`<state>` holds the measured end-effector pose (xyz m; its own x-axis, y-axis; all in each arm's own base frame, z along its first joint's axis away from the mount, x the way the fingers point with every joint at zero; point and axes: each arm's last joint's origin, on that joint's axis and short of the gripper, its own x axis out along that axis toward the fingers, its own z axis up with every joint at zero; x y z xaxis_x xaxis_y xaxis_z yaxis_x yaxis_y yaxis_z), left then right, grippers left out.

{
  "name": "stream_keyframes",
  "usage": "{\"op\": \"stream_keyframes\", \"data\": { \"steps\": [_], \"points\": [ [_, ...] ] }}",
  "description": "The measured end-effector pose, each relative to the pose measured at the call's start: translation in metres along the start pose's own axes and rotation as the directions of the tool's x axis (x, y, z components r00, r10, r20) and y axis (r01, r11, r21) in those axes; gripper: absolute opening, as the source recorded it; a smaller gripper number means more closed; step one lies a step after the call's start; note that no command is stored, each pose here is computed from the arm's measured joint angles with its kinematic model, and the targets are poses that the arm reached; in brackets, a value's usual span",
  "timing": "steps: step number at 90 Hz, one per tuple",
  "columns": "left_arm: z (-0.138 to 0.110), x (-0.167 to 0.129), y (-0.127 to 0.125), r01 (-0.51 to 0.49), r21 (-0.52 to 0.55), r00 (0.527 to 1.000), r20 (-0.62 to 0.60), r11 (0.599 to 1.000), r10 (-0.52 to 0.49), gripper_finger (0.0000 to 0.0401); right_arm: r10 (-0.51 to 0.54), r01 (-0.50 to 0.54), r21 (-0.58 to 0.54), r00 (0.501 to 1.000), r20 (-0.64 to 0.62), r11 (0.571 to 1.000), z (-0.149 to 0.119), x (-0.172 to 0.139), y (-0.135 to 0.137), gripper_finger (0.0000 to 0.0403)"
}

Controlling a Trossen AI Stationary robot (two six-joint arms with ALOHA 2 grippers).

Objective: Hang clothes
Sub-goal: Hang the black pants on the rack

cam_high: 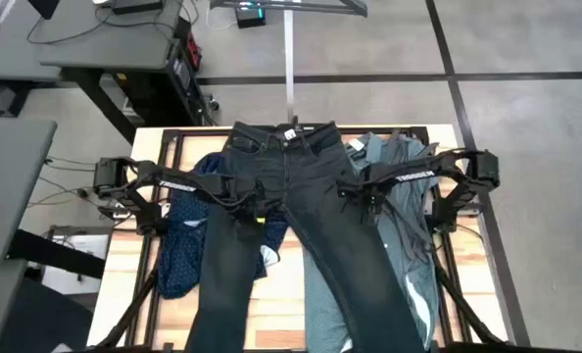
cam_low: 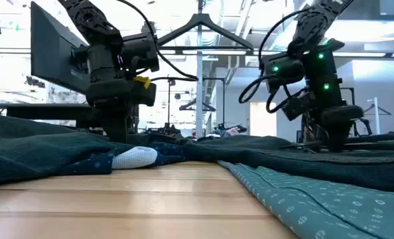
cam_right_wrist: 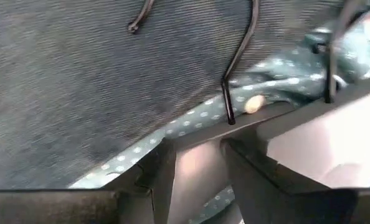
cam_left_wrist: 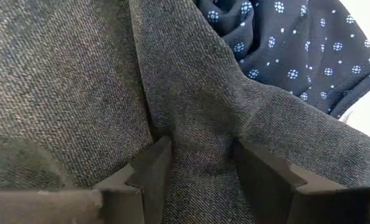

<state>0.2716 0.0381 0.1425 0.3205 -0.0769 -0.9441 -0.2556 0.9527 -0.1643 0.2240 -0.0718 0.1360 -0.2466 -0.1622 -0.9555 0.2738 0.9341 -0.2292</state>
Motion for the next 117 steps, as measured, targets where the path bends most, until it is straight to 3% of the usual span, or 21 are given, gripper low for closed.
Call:
{"op": "stream_keyframes", "data": {
  "steps": [15, 26, 35, 43, 49, 64, 83, 101, 111, 117],
  "points": [
    [0.0, 0.0, 0.0, 0.0, -0.002, 1.0, -0.001, 1.0, 0.0, 0.0161, 0.049, -0.049, 0.022, 0.999, -0.005, 0.999, -0.003, -0.003, -0.005, 0.0132],
    [0.0, 0.0, 0.0, -0.002, -0.009, 1.0, 0.001, 1.0, 0.002, 0.0161, 0.125, -0.125, 0.059, 0.992, 0.007, 0.99, -0.009, -0.022, 0.001, 0.0132],
    [0.002, -0.002, -0.001, 0.0, -0.015, 1.0, -0.001, 1.0, 0.0, 0.0161, 0.221, -0.237, 0.135, 0.967, 0.125, 0.962, -0.007, -0.05, 0.007, 0.0132],
    [0.006, -0.005, -0.002, -0.001, -0.01, 1.0, -0.004, 1.0, 0.001, 0.0161, 0.352, -0.377, 0.246, 0.925, 0.14, 0.893, -0.018, -0.065, 0.014, 0.0134],
    [0.011, -0.008, -0.003, 0.002, 0.002, 1.0, 0.009, 1.0, -0.002, 0.0161, 0.434, -0.491, 0.298, 0.869, 0.239, 0.819, -0.02, -0.078, 0.021, 0.0136],
    [0.021, -0.015, -0.005, 0.006, 0.017, 0.999, 0.04, 1.0, -0.006, 0.0162, 0.475, -0.613, 0.426, 0.788, 0.392, 0.666, -0.036, -0.086, 0.042, 0.016],
    [0.021, -0.016, -0.006, 0.007, 0.026, 0.999, 0.039, 1.0, -0.008, 0.0162, 0.439, -0.591, 0.586, 0.806, 0.398, 0.554, -0.063, -0.056, 0.067, 0.0217],
    [0.02, -0.016, -0.006, 0.005, 0.025, 1.0, 0.025, 1.0, -0.005, 0.0162, 0.361, -0.52, 0.662, 0.853, 0.376, 0.539, -0.08, -0.034, 0.076, 0.0236],
    [0.02, -0.016, -0.006, 0.005, 0.014, 1.0, 0.025, 1.0, -0.006, 0.0162, 0.352, -0.522, 0.656, 0.852, 0.387, 0.545, -0.081, -0.02, 0.08, 0.0235],
    [0.02, -0.016, -0.006, 0.005, 0.01, 1.0, 0.026, 1.0, -0.006, 0.0162, 0.367, -0.556, 0.644, 0.831, 0.419, 0.525, -0.08, -0.012, 0.082, 0.0234]
  ]
}}
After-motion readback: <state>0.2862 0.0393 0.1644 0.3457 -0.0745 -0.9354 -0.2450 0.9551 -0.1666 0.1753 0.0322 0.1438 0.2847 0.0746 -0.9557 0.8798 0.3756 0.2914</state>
